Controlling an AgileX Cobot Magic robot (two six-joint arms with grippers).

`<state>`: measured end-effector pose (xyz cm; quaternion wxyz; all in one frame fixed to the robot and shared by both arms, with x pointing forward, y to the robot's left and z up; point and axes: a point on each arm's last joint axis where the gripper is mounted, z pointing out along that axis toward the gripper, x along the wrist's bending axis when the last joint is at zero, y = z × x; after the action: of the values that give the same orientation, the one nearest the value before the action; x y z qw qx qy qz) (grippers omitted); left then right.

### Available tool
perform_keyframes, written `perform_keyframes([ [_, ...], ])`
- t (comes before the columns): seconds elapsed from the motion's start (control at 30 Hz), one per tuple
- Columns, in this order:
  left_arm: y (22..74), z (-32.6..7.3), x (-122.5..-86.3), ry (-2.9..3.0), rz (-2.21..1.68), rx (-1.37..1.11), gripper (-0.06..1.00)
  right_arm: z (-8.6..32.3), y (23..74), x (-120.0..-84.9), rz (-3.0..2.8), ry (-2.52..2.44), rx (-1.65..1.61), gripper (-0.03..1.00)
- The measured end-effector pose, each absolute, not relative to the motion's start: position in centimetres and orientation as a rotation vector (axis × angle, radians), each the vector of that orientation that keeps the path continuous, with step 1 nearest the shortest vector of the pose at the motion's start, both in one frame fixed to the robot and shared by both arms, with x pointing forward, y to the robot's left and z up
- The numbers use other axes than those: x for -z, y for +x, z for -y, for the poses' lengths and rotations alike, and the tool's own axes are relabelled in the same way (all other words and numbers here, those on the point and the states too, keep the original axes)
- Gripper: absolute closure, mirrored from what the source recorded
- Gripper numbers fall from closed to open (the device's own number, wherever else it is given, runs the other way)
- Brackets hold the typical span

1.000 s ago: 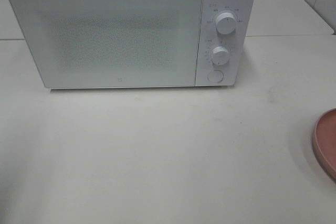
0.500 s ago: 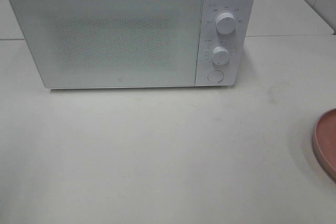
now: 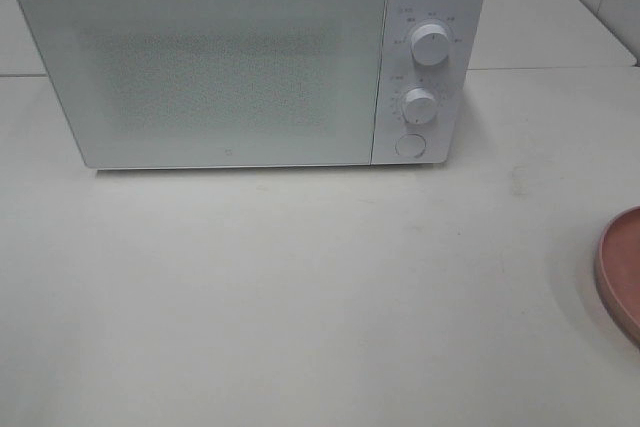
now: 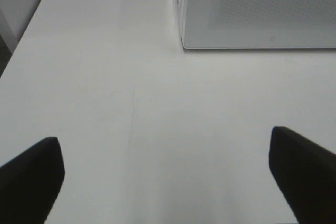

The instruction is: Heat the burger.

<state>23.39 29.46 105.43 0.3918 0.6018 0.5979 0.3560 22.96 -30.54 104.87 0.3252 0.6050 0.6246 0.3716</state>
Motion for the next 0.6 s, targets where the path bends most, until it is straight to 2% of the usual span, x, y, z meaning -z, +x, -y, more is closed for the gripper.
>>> perform_keyframes([
  [0.6, 23.33, -29.46, -105.42, 1.518, -1.527, -0.912, -0.03, 30.54, 22.96, -104.87, -1.637, 1.586, -0.974, 0.22],
])
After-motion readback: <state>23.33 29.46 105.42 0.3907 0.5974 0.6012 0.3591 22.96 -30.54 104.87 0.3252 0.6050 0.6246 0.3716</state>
